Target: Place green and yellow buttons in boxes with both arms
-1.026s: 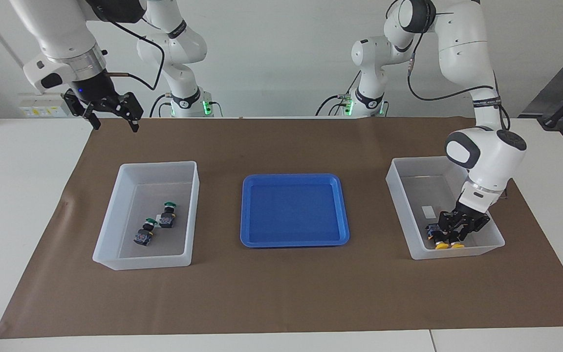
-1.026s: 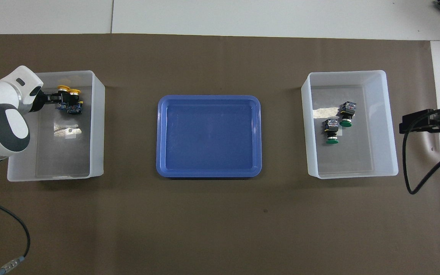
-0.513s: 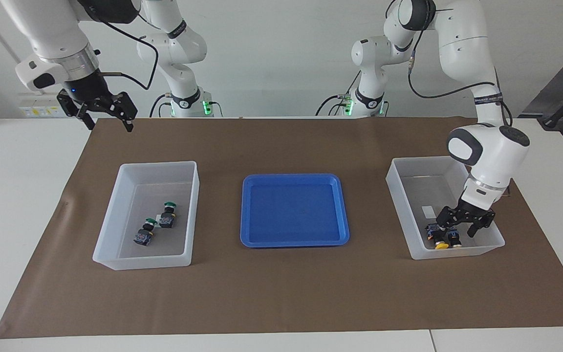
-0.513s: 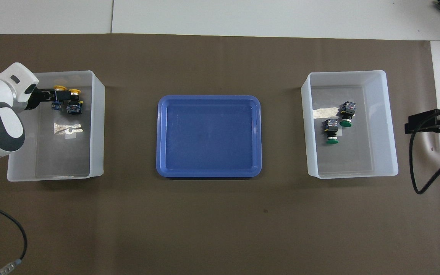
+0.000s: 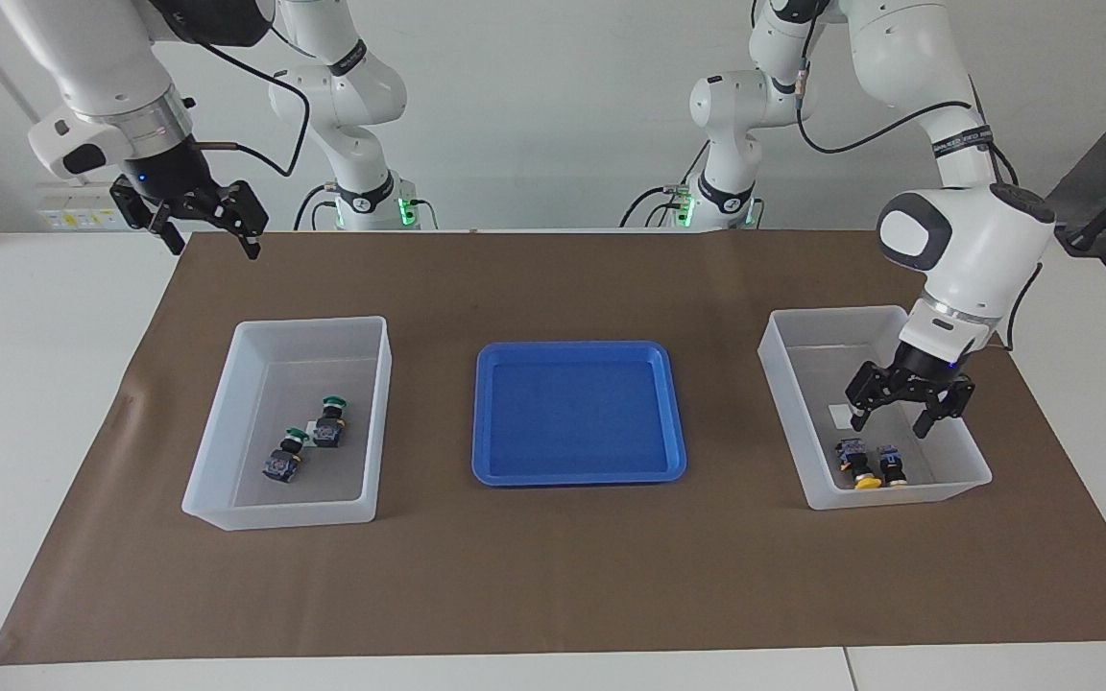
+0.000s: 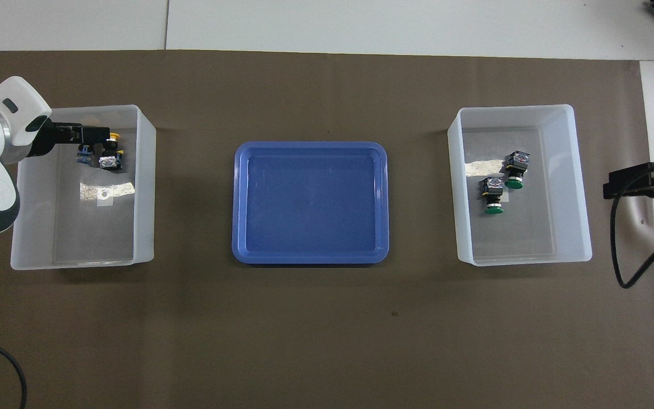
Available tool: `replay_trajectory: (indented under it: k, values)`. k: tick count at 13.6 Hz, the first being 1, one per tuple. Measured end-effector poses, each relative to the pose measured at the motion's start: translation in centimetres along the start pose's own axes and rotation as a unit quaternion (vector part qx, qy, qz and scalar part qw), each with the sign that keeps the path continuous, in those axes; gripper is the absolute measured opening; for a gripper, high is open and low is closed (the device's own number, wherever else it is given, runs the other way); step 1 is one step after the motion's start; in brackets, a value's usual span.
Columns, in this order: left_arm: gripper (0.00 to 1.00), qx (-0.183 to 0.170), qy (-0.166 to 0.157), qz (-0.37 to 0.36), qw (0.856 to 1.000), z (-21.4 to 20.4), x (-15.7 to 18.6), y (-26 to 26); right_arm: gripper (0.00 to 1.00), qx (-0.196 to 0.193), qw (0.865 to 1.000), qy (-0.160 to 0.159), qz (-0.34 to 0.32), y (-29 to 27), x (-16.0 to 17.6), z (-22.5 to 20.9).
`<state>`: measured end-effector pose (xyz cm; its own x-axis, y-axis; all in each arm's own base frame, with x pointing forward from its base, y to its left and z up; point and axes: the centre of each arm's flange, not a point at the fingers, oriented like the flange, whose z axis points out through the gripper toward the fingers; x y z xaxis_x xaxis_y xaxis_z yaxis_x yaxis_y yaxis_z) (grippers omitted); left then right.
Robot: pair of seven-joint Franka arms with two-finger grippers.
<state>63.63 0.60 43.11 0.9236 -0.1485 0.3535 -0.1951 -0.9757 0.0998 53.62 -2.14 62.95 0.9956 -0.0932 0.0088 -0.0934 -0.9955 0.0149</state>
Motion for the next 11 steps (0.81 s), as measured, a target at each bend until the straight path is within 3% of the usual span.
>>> replay_trajectory:
  k: [7, 11]
  values:
    - [1.0, 0.015, -0.059, 0.03, 0.998, -2.8, 0.9, 4.9, 1.0, 0.002, 1.0, 0.002, -0.001, -0.6, 0.0, -0.2]
    - [1.0, 0.031, -0.074, 0.044, 0.996, -7.5, 1.5, 5.4, 1.0, 0.002, 1.0, 0.002, -0.001, -0.6, 0.0, -0.2]
